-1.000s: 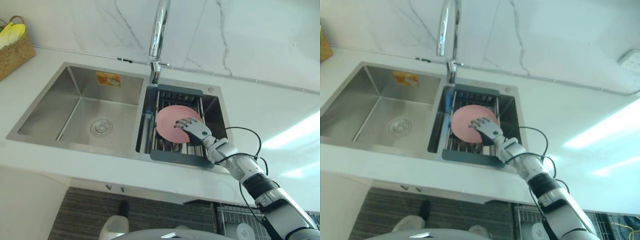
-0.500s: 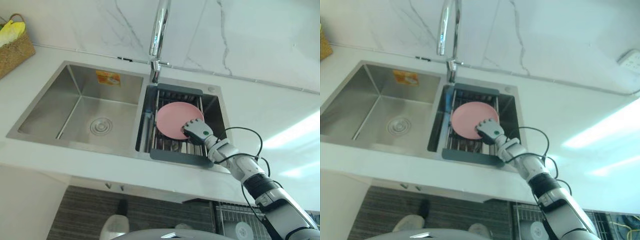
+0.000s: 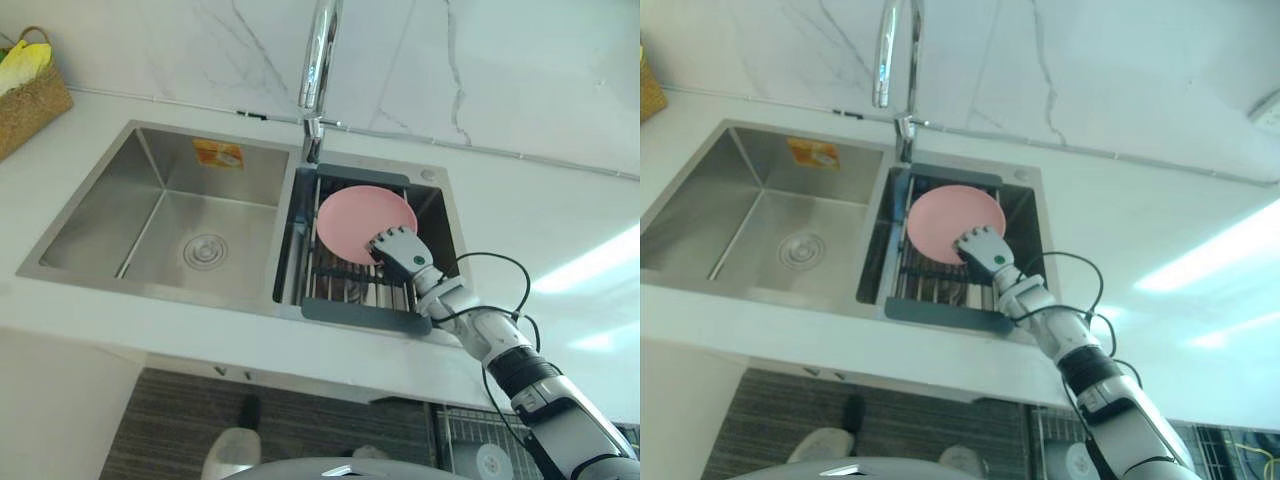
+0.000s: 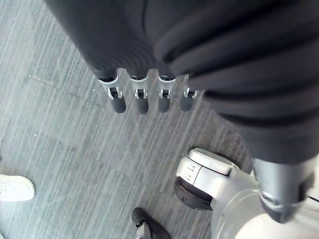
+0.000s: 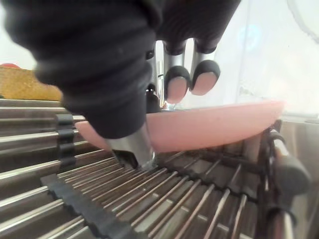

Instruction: Walk over to the sink, pick up the cup, carry it to the dishwasher, place the cup inside the dishwasher, then close the dishwasher door

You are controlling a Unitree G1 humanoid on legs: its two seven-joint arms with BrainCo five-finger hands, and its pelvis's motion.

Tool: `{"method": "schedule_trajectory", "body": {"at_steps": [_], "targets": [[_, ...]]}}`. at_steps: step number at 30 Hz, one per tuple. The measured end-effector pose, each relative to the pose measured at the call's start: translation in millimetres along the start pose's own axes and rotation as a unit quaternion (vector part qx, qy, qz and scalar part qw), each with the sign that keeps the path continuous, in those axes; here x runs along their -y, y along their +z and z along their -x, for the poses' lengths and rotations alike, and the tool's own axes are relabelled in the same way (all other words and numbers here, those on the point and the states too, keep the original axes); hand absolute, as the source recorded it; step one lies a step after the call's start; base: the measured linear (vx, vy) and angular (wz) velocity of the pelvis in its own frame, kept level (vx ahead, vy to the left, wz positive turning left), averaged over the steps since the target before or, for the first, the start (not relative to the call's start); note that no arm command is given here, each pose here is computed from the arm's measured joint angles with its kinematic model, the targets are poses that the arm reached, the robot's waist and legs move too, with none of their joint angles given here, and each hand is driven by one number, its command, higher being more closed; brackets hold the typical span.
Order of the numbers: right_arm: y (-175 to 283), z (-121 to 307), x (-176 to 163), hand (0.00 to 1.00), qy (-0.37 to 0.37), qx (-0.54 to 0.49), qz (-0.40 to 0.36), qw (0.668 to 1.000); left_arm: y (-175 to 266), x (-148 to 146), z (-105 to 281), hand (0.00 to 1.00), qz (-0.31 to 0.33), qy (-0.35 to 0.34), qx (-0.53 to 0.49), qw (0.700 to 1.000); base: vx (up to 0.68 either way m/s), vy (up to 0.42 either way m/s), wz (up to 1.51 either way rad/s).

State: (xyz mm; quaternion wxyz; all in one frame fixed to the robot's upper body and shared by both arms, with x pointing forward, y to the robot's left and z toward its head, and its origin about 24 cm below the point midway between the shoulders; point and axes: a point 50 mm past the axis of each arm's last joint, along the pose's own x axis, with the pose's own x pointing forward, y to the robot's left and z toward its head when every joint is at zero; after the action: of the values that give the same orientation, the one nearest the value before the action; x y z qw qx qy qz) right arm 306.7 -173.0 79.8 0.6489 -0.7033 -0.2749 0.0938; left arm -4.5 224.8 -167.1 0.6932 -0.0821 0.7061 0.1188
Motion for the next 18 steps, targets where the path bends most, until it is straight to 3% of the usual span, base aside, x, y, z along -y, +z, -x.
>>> {"method": "schedule_trajectory", "body": {"at_steps": [18], "targets": [[-11.0, -5.7, 31.2, 1.00, -0.057, 0.017, 0.016, 0.998, -1.7, 6.3, -0.9, 0.00, 0.000, -0.007, -0.001, 1.000, 0.00, -0.005, 0.00]]}}
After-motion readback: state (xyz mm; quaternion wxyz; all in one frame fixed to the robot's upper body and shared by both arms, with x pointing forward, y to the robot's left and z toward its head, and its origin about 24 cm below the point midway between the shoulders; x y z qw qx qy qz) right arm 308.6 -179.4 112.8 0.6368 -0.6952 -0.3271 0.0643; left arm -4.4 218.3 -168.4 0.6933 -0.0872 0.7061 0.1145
